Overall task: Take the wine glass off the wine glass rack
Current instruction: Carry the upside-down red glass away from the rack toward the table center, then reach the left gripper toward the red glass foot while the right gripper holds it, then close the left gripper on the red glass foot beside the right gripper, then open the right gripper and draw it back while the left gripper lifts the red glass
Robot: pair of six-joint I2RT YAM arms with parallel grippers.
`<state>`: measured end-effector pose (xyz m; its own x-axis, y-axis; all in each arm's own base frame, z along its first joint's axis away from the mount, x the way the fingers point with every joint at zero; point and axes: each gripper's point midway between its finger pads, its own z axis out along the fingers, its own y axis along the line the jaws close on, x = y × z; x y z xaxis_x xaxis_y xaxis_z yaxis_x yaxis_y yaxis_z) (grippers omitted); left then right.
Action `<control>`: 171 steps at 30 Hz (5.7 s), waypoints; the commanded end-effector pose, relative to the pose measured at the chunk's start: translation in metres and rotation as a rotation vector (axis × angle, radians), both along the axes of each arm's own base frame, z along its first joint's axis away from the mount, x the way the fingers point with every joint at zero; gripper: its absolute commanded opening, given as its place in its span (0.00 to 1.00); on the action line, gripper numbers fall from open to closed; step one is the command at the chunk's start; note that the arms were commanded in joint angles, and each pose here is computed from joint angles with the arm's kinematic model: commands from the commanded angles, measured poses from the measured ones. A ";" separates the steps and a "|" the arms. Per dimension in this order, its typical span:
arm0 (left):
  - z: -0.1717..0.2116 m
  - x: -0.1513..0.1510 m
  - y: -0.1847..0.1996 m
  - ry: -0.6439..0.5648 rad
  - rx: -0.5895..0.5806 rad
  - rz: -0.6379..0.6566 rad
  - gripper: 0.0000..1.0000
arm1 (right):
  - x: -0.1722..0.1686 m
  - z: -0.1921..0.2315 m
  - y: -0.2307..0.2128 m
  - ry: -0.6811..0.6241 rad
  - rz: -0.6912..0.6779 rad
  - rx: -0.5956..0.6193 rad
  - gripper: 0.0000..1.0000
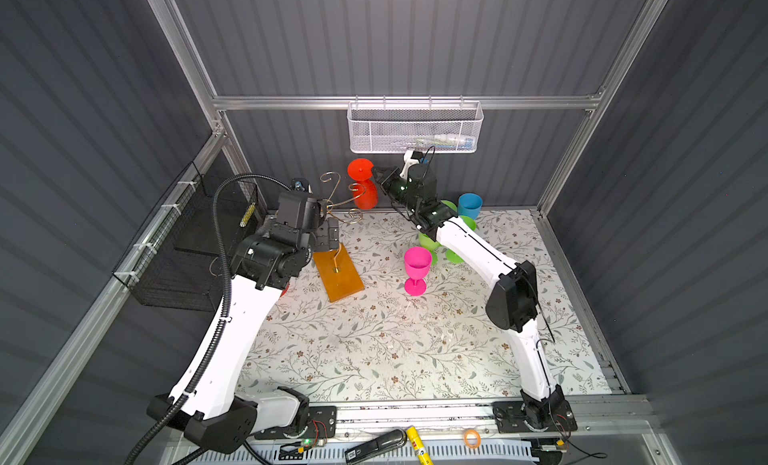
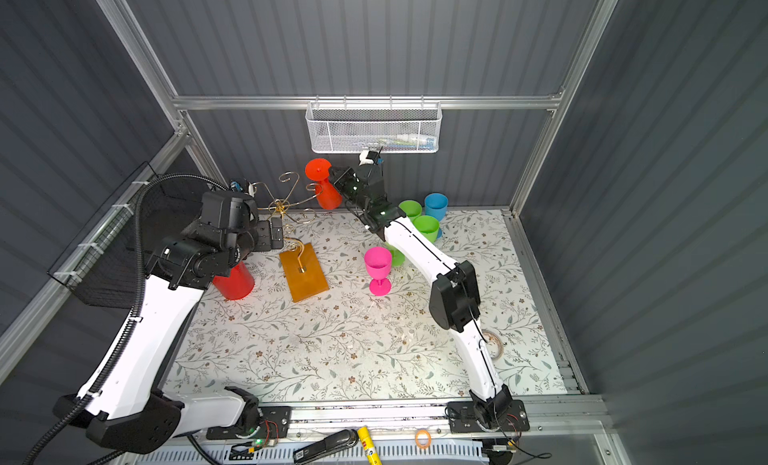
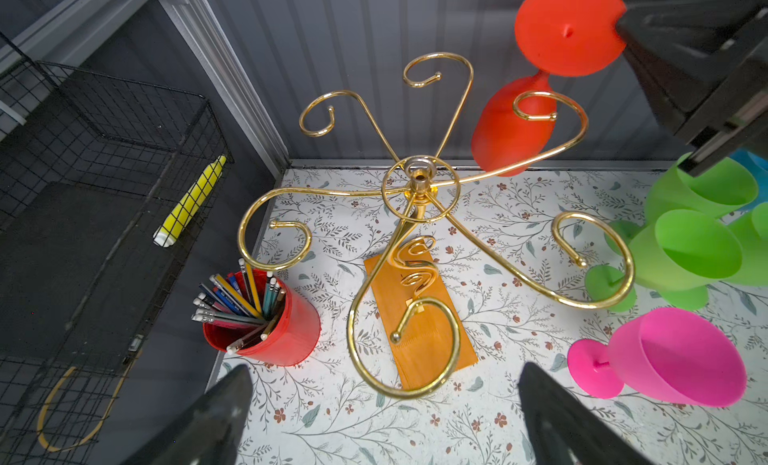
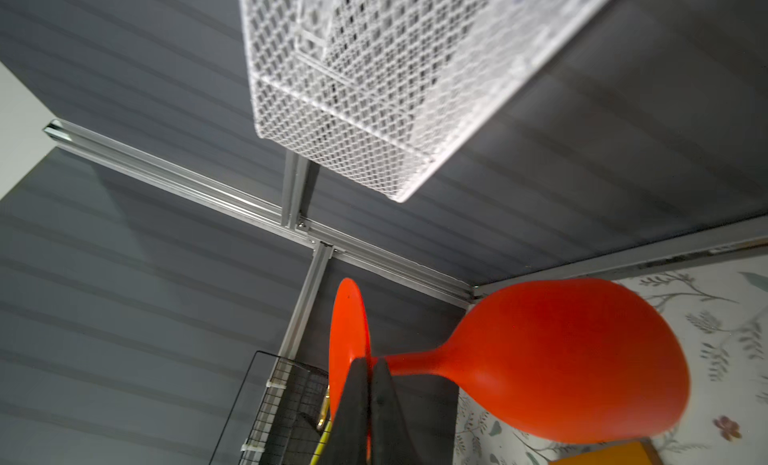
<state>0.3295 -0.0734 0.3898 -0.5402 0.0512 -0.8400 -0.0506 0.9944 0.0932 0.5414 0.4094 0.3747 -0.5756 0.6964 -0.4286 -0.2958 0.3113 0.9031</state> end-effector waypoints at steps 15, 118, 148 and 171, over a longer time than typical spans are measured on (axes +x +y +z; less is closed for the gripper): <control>0.001 0.001 -0.010 -0.011 -0.038 -0.056 1.00 | -0.053 0.062 -0.081 -0.176 -0.115 -0.034 0.00; 0.012 -0.061 -0.341 -1.095 1.115 -0.527 0.54 | -0.242 0.038 -0.264 -0.084 -0.124 -0.329 0.00; 0.004 -0.035 -0.344 -1.056 1.138 -0.510 0.16 | -0.235 0.035 -0.259 -0.077 -0.110 -0.322 0.00; 0.015 -0.032 -0.325 -0.999 1.022 -0.471 0.00 | -0.233 0.028 -0.259 -0.086 -0.113 -0.334 0.18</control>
<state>0.2961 -0.4185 0.3775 0.4712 0.8564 -0.2110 -0.2306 0.3505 0.9077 0.3080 0.1522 0.3989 -0.4801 0.5663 -0.6699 -0.2916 0.6172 0.7307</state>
